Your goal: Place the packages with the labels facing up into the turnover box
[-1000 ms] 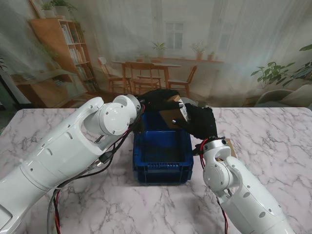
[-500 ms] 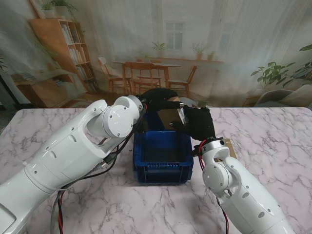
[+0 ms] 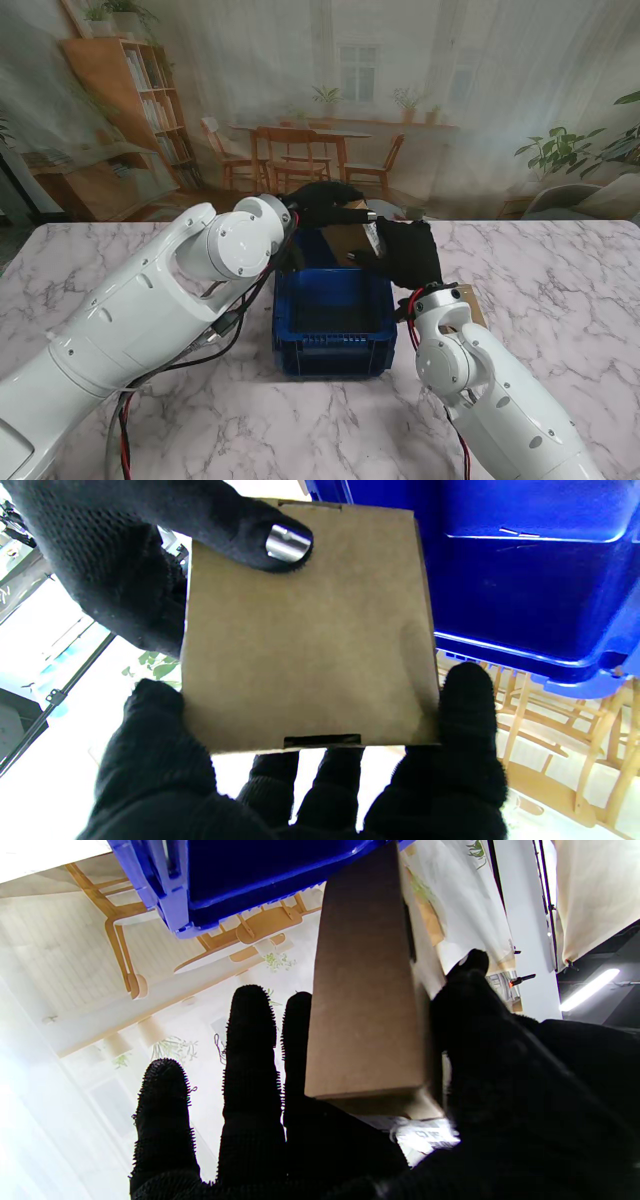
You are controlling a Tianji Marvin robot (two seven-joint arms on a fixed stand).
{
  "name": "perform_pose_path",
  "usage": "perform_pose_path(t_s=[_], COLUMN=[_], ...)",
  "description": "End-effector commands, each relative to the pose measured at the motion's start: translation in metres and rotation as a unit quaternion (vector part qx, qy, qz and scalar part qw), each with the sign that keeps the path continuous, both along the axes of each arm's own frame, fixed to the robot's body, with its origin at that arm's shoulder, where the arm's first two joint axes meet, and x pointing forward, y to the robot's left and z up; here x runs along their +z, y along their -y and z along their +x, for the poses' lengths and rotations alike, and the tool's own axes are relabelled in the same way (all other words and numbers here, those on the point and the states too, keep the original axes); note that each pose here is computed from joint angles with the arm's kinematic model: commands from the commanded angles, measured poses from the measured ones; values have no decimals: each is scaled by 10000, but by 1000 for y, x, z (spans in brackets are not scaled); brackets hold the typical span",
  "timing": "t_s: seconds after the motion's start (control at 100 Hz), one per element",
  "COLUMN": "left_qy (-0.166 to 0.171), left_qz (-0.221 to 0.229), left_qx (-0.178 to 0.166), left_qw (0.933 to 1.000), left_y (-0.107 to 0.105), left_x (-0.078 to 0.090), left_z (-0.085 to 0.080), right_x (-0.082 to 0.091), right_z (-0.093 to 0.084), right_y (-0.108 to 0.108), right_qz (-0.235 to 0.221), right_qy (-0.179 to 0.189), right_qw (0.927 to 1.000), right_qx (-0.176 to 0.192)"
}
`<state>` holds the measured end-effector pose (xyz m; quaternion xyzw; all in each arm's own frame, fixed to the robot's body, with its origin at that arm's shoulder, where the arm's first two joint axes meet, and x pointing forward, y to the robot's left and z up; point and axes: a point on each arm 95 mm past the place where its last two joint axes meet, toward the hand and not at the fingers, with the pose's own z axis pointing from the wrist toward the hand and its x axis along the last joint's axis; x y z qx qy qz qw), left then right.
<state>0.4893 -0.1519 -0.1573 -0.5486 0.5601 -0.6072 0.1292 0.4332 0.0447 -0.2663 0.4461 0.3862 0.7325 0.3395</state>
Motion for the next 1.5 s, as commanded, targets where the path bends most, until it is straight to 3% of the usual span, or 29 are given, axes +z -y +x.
perform_pose_path(t_s=[0.0, 0.35, 0.69, 1.21, 1.49], left_qy=[-101, 49, -376, -430, -450], left_qz=[38, -15, -17, -587, -578], left_qx=[-68, 36, -172, 4, -210], left_qw=[9999, 10000, 9991, 9973, 9971], left_y=[0, -8, -2, 1, -12], left_x=[0, 5, 1, -1, -1], left_z=[-2, 2, 3, -2, -4], right_x=[5, 6, 6, 3, 4], right_z=[-1, 0, 0, -1, -2], right_y=[-3, -4, -5, -4, -2], right_qz=[-12, -98, -128, -124, -102], right_qy=[111, 205, 247, 256, 226], right_qw=[9999, 9997, 9996, 9996, 9997], right_qx=[38, 81, 92, 47, -25])
